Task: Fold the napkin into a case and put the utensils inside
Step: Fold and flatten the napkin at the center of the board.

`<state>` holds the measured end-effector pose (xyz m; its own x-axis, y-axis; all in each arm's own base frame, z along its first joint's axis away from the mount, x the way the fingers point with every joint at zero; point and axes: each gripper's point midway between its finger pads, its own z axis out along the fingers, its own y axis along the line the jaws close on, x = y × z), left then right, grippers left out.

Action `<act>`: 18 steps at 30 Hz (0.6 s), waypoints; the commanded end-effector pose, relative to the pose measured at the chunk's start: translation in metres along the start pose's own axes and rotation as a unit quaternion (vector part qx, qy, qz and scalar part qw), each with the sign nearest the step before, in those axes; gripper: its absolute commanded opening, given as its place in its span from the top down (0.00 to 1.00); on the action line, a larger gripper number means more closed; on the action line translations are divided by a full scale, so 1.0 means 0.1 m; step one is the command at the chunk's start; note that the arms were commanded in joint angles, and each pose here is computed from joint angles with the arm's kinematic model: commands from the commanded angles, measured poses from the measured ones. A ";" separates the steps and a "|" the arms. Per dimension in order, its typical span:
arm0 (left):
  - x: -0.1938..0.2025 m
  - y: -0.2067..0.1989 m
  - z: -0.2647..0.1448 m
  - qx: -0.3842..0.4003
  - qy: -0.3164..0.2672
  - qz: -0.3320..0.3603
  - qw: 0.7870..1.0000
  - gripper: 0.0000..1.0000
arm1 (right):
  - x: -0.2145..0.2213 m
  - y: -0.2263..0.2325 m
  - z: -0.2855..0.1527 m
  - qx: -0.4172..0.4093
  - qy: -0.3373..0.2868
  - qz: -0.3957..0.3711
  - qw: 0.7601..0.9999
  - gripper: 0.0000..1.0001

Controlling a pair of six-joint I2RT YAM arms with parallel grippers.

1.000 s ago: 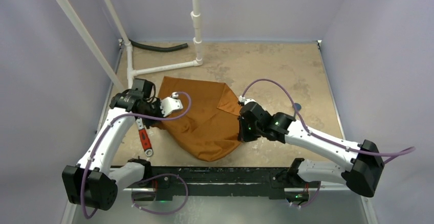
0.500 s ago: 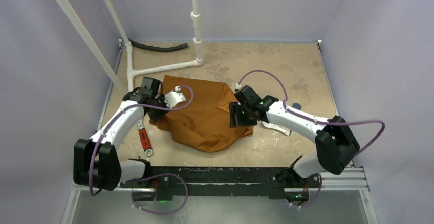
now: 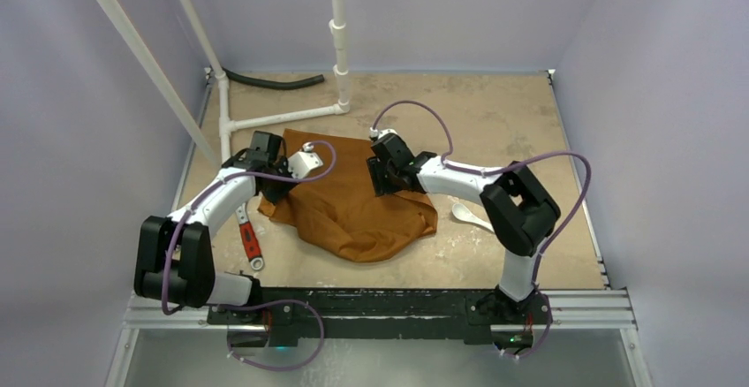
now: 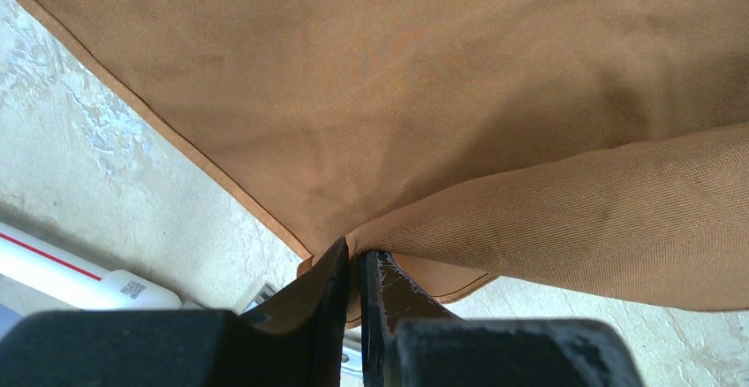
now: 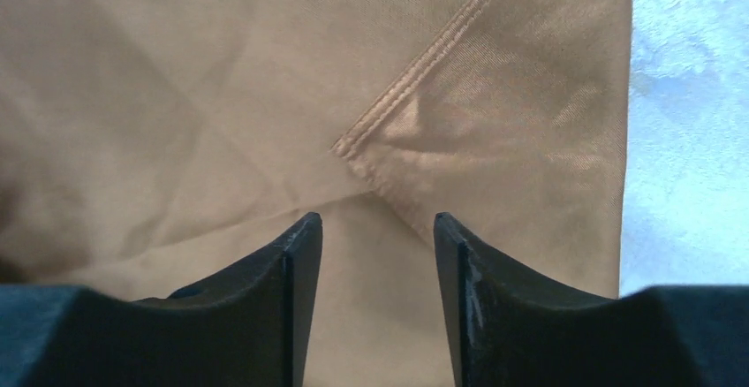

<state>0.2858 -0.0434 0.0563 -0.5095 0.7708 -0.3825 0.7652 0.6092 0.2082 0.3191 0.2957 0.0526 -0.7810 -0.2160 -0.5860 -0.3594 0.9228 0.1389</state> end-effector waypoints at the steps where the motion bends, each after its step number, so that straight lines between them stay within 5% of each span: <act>1: -0.07 0.07 0.05 -0.018 -0.008 -0.013 1.000 0.90 | -0.24 -0.01 0.09 0.011 -0.052 -0.028 0.998 0.49; 11: 0.01 0.06 0.17 -0.016 0.009 -0.012 1.000 0.90 | -0.11 -0.02 0.32 0.010 -0.043 -0.032 0.999 0.68; 18: 0.03 0.09 0.25 -0.018 0.015 -0.016 1.000 0.90 | 0.05 0.00 0.42 -0.003 -0.019 -0.042 0.999 0.52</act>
<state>0.2921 -0.0388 0.0361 -0.5431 0.7650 -0.3461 0.7497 0.6274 0.2104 0.3424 0.3064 0.0276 -0.7251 -0.2490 -0.6420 -0.3973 0.9128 0.0948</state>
